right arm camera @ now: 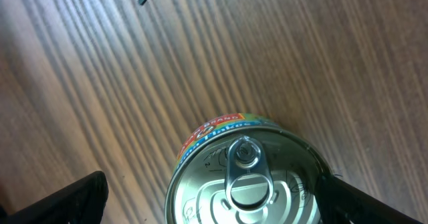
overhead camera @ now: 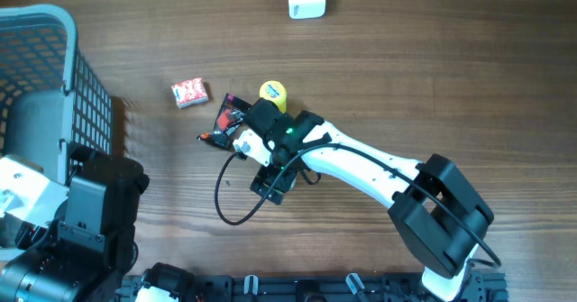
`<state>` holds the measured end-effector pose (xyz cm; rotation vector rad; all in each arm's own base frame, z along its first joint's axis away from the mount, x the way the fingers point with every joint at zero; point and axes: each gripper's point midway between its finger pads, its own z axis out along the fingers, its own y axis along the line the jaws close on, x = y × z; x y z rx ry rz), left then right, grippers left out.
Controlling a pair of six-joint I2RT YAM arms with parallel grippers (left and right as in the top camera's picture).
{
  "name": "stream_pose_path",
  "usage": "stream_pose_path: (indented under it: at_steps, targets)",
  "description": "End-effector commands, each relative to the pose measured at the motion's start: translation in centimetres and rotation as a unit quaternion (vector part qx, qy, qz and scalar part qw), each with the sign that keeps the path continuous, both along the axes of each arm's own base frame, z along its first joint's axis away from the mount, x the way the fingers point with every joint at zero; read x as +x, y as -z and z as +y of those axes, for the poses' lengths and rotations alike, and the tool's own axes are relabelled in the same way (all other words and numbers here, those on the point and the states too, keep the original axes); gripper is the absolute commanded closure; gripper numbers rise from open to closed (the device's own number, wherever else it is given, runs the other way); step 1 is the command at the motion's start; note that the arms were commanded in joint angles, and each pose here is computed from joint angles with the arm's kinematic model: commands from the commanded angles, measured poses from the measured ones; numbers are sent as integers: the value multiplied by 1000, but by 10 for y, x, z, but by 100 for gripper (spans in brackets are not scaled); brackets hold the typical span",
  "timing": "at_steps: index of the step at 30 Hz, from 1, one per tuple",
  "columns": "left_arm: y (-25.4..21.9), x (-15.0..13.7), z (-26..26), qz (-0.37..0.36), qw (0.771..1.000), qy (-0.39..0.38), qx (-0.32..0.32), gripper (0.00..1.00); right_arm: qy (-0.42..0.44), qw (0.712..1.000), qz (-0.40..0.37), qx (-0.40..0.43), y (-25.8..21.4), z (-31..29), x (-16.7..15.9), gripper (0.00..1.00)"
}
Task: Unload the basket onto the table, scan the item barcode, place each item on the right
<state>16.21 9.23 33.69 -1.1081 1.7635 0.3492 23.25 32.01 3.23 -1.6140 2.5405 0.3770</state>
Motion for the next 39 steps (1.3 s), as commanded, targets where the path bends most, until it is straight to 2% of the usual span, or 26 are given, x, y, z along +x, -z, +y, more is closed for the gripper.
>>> stream_pose_path:
  at_steps: [1,15,20,30,39]
  targets:
    - [-5,-3,5,-13,1000,-16,6,0,-1,999,30,-40,35,-11,-8,0]
    - [-4,-2,4,-11,1000,-13,1,0,26,998,9,-51,29,-14,1,0]
    - [-4,-2,4,-11,1000,-12,1,0,51,996,-34,-71,20,-18,19,0]
    - [-3,-2,3,-10,1000,-11,0,0,56,995,-74,-26,-21,-9,29,0]
    - [-2,-2,2,-10,1000,-9,-3,0,70,993,-98,10,-29,6,42,0]
